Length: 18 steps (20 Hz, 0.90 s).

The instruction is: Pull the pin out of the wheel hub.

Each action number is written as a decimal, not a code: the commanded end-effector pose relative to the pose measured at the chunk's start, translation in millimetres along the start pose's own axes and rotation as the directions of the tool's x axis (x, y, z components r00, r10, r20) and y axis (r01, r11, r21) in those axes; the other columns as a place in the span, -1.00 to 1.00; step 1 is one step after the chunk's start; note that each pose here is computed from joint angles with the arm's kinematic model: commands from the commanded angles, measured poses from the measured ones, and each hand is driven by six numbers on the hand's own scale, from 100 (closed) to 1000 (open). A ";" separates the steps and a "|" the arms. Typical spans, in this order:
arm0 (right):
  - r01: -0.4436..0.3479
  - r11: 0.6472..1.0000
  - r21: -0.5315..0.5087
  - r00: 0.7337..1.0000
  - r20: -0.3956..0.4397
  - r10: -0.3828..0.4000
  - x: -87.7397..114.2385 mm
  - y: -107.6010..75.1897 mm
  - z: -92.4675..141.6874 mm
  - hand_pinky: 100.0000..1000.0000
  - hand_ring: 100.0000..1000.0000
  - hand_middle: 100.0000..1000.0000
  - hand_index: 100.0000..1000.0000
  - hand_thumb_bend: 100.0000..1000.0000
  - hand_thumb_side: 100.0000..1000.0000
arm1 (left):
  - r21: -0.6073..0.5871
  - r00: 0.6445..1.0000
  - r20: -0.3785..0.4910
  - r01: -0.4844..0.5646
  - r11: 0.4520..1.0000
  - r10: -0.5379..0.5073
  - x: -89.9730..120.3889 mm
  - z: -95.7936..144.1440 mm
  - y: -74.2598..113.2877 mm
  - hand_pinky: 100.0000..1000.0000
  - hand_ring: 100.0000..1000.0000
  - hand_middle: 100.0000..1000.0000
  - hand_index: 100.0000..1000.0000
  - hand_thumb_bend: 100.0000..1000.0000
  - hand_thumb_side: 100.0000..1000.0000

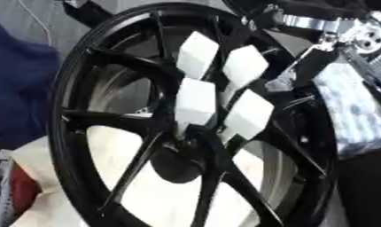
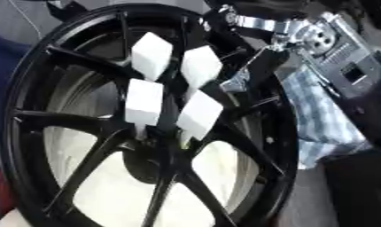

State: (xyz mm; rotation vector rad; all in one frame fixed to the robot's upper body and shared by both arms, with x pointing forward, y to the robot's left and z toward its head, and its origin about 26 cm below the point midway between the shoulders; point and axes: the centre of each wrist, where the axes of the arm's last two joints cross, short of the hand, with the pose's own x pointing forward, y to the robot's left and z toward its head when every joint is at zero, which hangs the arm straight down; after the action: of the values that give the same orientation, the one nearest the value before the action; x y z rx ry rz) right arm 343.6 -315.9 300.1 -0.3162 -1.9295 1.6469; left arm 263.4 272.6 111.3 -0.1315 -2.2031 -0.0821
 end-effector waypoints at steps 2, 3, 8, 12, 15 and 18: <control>0.001 1.000 -0.017 1.000 -0.007 -0.001 4.3 -9.4 2.0 0.56 0.43 0.18 0.20 -0.43 -0.78 | -0.003 1.000 0.016 0.000 1.000 0.001 5.4 -2.6 -1.9 0.66 0.18 0.20 0.44 -1.00 0.57; 0.007 1.000 -0.017 1.000 -0.010 -0.008 4.3 -9.1 1.8 0.55 0.42 0.18 0.19 -0.45 -0.79 | -0.003 1.000 0.015 -0.001 1.000 0.001 5.5 -2.7 -2.0 0.66 0.18 0.20 0.44 -1.00 0.57; 0.033 0.999 -0.010 0.999 -0.011 -0.033 5.3 -7.6 0.6 0.55 0.40 0.14 0.16 -0.53 -0.83 | -0.002 1.000 0.014 -0.002 1.000 0.002 5.4 -2.7 -2.1 0.66 0.18 0.20 0.44 -1.00 0.57; 0.076 0.997 -0.011 0.997 0.007 -0.076 8.7 -6.6 -1.5 0.52 0.34 0.02 0.00 -0.66 -0.92 | 0.002 1.000 0.009 -0.003 1.000 0.003 5.2 -2.2 -2.2 0.66 0.18 0.20 0.44 -1.00 0.57; 0.121 0.993 -0.010 0.992 0.016 -0.121 12.2 -7.0 -2.1 0.51 0.31 -0.03 -0.07 -0.67 -0.96 | 0.006 1.000 0.005 -0.003 1.000 0.003 5.0 -1.6 -1.9 0.66 0.18 0.20 0.44 -1.00 0.57; 0.177 0.984 -0.014 0.984 0.020 -0.176 15.3 -9.4 -1.8 0.51 0.30 -0.06 -0.10 -0.67 -0.98 | 0.009 1.000 0.002 -0.005 1.000 0.005 4.9 -1.0 -1.4 0.66 0.18 0.20 0.44 -1.00 0.57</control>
State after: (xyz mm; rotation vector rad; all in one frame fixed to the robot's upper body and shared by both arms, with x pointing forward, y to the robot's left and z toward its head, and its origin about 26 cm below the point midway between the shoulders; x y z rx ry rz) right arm 341.1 -307.7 298.1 -0.1270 -1.9017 1.5194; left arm 263.4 271.3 110.7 -0.1305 -2.1887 -0.0655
